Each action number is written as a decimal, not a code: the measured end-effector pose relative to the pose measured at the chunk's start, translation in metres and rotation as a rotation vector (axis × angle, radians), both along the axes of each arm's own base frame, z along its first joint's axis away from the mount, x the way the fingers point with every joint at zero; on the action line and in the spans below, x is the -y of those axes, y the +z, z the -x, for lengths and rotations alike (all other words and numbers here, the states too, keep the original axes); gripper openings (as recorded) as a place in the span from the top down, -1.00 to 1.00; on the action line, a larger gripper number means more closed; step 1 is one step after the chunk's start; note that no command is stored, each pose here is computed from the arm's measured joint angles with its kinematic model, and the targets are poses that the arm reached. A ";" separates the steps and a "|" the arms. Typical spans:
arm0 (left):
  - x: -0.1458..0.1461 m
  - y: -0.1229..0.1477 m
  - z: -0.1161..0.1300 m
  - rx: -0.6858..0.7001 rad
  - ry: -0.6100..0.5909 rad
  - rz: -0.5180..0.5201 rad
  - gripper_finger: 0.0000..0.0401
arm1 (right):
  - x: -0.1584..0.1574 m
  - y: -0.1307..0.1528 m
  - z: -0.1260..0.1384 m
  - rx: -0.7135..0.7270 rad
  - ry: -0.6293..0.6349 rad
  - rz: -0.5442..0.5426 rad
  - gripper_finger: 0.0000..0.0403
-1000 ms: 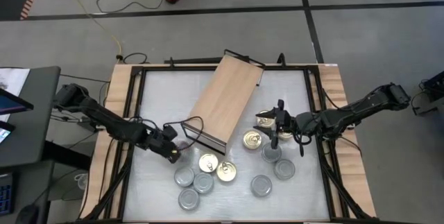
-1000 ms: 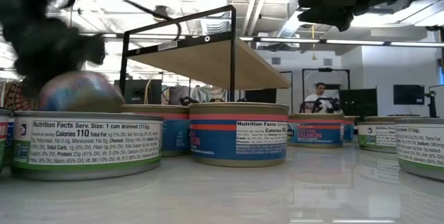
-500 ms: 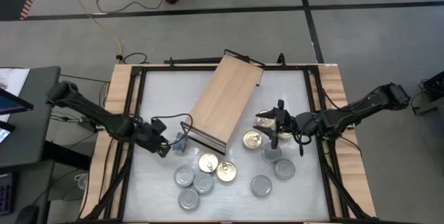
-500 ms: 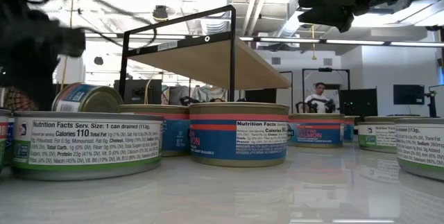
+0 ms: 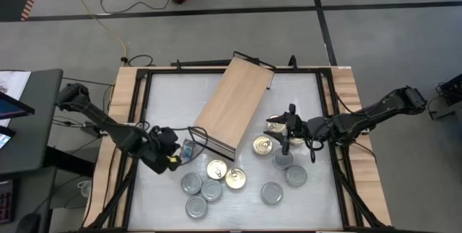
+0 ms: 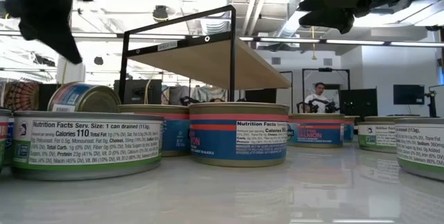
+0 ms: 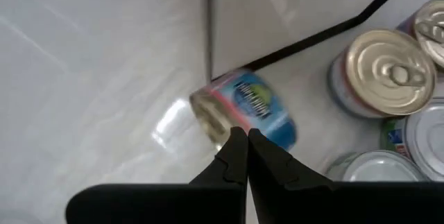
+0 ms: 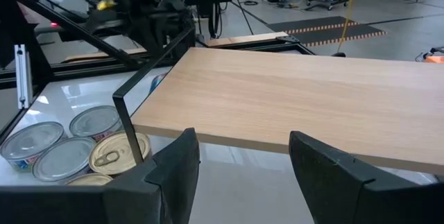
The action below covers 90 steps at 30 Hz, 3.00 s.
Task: Stack canned seafood by type on shelf
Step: Put the blue tuna can on the shelf
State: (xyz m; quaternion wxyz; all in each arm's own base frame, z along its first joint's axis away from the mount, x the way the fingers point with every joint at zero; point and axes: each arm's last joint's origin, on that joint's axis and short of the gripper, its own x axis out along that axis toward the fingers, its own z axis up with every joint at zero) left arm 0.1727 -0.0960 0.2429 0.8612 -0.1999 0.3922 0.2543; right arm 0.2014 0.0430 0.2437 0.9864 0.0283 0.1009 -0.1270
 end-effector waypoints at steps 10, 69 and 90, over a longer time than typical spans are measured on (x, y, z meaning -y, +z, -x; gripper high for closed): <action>0.001 -0.017 -0.024 -0.168 0.104 -0.083 1.00 | 0.000 -0.003 0.001 -0.051 0.012 0.065 -0.24; 0.040 -0.013 -0.079 -0.277 0.479 -0.079 -0.38 | -0.005 -0.009 0.002 -0.143 0.232 0.187 -0.24; 0.023 0.014 -0.069 -0.219 0.417 0.128 -0.59 | -0.006 -0.012 0.003 -0.169 0.237 0.178 -0.24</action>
